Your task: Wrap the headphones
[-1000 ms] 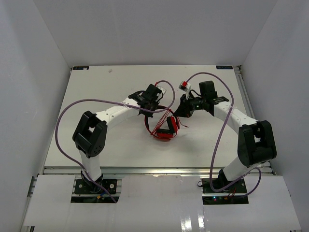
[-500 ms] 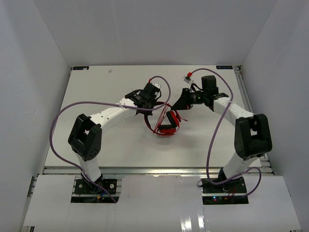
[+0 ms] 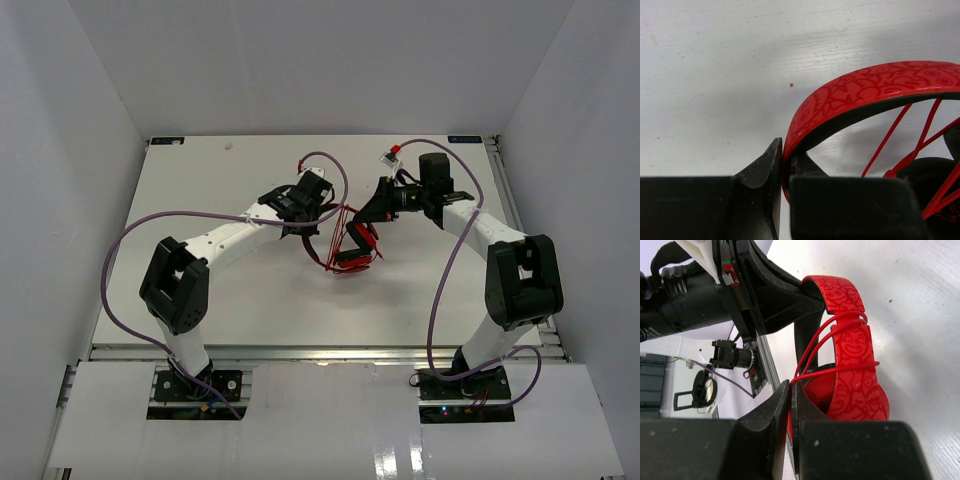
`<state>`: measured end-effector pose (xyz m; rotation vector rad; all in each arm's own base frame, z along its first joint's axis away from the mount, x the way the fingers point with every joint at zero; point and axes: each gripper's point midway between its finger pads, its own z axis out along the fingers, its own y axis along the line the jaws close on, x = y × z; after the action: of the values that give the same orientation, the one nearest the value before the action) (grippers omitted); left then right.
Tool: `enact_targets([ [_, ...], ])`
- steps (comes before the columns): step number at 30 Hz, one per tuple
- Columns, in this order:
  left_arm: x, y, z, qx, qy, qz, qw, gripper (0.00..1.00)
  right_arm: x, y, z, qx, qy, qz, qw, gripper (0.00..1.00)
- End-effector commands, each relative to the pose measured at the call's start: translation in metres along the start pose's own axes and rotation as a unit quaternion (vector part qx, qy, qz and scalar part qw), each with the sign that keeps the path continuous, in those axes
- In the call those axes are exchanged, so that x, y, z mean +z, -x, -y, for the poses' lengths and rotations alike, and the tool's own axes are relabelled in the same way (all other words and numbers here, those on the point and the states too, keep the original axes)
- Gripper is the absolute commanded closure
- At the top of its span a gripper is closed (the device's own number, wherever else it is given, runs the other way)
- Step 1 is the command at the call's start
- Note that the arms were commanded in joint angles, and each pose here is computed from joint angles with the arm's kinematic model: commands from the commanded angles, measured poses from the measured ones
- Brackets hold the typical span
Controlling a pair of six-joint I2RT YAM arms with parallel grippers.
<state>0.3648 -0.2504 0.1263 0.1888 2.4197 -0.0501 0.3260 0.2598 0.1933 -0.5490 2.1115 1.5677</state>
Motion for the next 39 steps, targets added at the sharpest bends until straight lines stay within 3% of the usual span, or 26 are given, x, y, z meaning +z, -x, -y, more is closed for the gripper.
enact_targets([
  [1,0.004,0.041,0.014,-0.101,-0.006,0.059,0.993,1.0,0.0,0.0,-0.036,-0.018,0.047,-0.022,0.998,0.88],
  [18,0.04,0.02,0.023,-0.121,0.006,0.03,0.992,1.0,0.011,-0.02,0.03,-0.024,-0.047,-0.047,0.998,0.78],
  [24,0.053,0.015,0.027,-0.126,0.009,0.019,0.992,1.0,0.009,-0.035,0.04,-0.024,-0.065,-0.067,0.995,0.66],
  [31,0.064,0.013,0.022,-0.141,0.013,0.009,0.99,1.0,0.002,-0.054,0.038,-0.052,-0.076,-0.102,0.991,0.44],
  [39,0.066,0.006,0.019,-0.146,0.01,-0.004,0.989,1.0,-0.012,-0.045,0.023,-0.102,-0.096,-0.106,0.985,0.32],
])
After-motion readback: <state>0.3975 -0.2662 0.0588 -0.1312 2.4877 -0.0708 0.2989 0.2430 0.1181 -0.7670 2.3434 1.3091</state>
